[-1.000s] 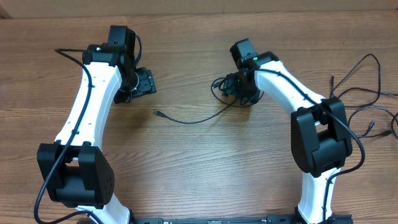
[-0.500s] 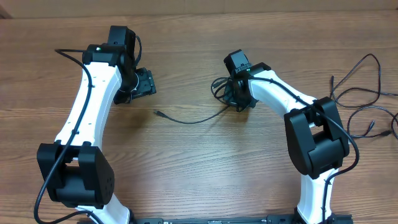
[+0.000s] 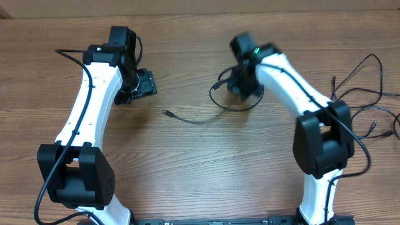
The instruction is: Untangle cables
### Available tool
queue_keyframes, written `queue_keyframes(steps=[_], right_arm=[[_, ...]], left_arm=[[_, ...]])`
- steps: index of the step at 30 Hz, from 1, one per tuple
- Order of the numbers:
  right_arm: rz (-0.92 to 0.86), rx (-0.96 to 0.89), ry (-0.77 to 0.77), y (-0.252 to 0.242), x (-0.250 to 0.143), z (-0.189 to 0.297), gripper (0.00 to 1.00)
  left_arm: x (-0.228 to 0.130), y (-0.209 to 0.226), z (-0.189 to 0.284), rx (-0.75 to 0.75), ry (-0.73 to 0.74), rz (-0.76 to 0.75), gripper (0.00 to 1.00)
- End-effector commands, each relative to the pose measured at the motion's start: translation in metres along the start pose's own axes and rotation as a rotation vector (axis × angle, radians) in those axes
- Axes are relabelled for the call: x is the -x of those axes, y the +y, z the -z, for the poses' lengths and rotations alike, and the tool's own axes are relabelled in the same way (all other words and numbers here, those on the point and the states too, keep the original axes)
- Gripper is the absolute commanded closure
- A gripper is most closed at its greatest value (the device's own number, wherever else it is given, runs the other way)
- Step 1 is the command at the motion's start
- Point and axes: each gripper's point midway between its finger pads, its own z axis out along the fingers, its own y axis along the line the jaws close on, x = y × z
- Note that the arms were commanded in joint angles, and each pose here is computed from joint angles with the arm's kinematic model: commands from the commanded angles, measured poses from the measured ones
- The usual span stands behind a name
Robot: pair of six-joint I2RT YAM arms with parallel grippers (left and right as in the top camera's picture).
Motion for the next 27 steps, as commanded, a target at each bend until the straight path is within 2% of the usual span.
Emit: queue_keyframes(steps=[1, 7, 14, 17, 19, 21, 24, 27], right_arm=[[0.049, 0.172, -0.221, 0.026, 0.042, 0.117, 0.96], [0.089, 0.252, -0.359, 0.032, 0.057, 0.194, 0.96], [0.101, 0.178, -0.438, 0.017, 0.067, 0.208, 0.96], [0.090, 0.113, -0.396, 0.003, 0.063, 0.196, 0.82], [0.089, 0.086, -0.354, -0.002, 0.057, 0.186, 0.66], [0.083, 0.058, -0.309, -0.007, 0.051, 0.173, 0.60], [0.062, 0.015, -0.240, -0.015, 0.042, 0.148, 0.57], [0.046, -0.023, -0.182, -0.022, 0.034, 0.121, 0.49]], left_arm=[[0.003, -0.002, 0.007, -0.007, -0.022, -0.004, 0.27], [0.003, -0.003, 0.007, -0.008, -0.023, -0.004, 0.27], [0.003, -0.002, 0.007, -0.007, -0.022, -0.004, 0.27], [0.003, -0.002, 0.007, -0.007, -0.022, -0.005, 0.27], [0.003, -0.002, 0.007, -0.008, -0.022, -0.005, 0.27], [0.003, -0.003, 0.007, -0.008, -0.022, -0.005, 0.27], [0.003, -0.002, 0.007, -0.008, -0.022, -0.005, 0.26], [0.003, -0.002, 0.007, -0.008, -0.022, -0.005, 0.27]])
